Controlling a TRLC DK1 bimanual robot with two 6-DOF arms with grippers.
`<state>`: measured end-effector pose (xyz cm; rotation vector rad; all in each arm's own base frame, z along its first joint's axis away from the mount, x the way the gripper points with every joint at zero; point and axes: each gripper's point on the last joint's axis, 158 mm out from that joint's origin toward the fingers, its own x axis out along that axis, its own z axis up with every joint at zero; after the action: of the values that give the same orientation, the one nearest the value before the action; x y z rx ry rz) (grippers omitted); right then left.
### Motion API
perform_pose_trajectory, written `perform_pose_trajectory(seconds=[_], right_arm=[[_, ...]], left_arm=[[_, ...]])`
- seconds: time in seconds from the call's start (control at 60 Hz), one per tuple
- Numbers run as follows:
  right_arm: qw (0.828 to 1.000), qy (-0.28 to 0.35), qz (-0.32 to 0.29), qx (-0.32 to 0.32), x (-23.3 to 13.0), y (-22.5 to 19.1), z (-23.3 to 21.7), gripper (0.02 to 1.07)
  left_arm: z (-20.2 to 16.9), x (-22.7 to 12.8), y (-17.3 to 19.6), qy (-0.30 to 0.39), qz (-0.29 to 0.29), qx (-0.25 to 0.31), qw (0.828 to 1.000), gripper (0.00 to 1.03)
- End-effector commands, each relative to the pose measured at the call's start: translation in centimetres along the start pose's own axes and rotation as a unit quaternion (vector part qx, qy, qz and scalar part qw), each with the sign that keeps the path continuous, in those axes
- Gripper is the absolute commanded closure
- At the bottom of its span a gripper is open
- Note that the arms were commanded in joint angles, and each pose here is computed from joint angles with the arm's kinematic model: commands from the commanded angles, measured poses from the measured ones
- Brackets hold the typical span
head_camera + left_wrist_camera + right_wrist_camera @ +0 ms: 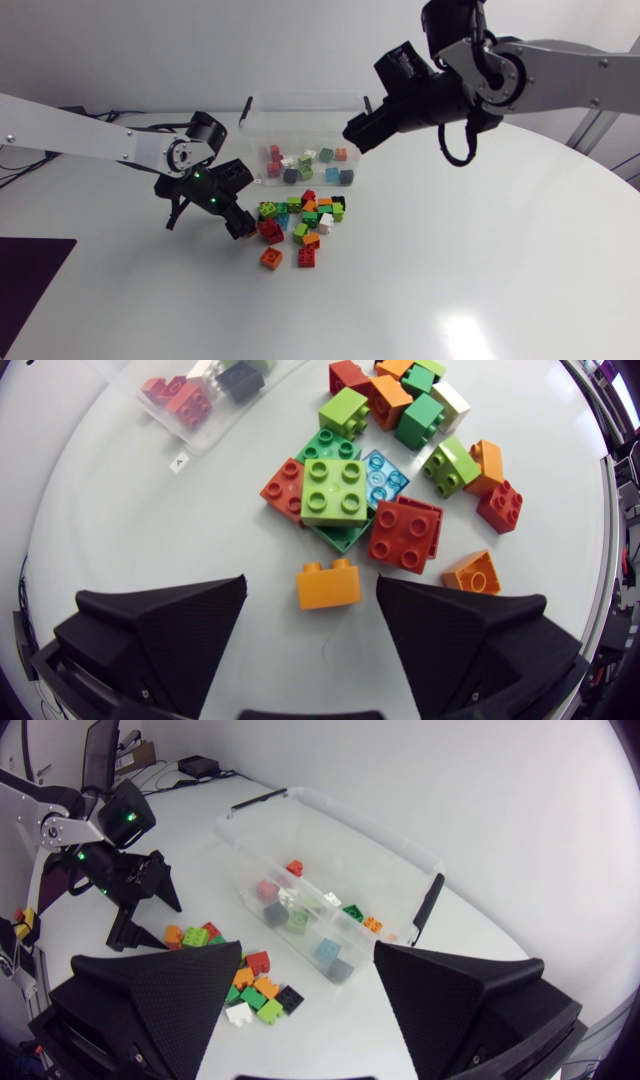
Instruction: Place the duplo bricks in the container
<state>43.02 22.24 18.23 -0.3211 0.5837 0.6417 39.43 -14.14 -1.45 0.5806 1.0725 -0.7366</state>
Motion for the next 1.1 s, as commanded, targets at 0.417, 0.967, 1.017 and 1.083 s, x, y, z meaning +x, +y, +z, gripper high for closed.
perform_pose_trajectory(seconds=[0.417,0.967,1.017,1.083], right_arm=[[0.996,0.084,0.035,0.001,-0.1,4.2,-9.1,0.1],[0.977,0.177,0.081,-0.083,6.2,6.0,-15.0,0.13],[0.976,0.181,0.084,-0.084,6.6,6.0,-15.0,0.13],[0.975,0.185,0.088,-0.09,7.2,6.2,-15.1,0.13]], left_arm=[[-0.6,1.9,-0.9,0.029,-0.015,-0.004,0.999,0.44],[-0.5,0.0,-1.4,0.039,-0.01,0.007,0.999,0.78],[-0.4,-0.4,-1.4,0.038,-0.009,0.008,0.999,0.79],[-0.3,-0.9,-1.4,0.037,-0.007,0.009,0.999,0.79]])
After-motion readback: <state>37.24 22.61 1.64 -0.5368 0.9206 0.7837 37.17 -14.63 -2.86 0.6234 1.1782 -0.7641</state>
